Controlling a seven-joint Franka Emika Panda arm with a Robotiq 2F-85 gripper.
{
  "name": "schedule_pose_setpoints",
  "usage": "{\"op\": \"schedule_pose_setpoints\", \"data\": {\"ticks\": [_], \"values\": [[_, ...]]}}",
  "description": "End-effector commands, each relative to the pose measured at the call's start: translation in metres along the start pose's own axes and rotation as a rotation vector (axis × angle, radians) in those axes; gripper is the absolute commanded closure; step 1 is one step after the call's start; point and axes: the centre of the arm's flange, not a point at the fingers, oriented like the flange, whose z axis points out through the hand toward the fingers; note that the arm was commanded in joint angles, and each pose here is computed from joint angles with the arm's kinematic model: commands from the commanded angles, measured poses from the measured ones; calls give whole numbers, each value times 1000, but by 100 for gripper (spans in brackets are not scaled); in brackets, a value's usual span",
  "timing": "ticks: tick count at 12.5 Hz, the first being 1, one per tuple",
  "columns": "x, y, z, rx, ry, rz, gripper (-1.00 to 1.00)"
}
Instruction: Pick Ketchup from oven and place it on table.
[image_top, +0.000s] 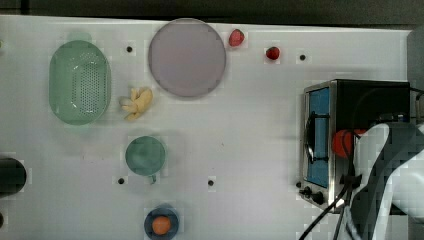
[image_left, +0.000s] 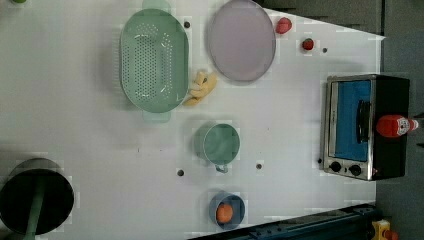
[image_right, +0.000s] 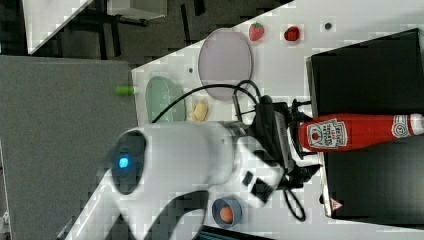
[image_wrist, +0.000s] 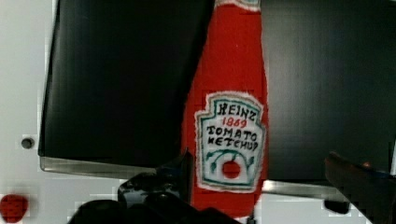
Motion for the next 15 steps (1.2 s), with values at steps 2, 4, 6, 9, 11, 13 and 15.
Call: {"op": "schedule_pose_setpoints", "data": {"ticks": [2, 4, 6, 9, 11, 13, 15], "values": [[15, -5, 23, 57, -22, 95, -100], [16, 0, 46, 32, -51, 117, -100], [15, 0, 57, 44, -52, 130, -100], [13, 3, 72, 73, -34, 144, -100], [10, 6, 78, 62, -44, 145, -69], [12, 7, 76, 67, -42, 147, -29], [14, 6, 65, 84, -32, 145, -29]]}}
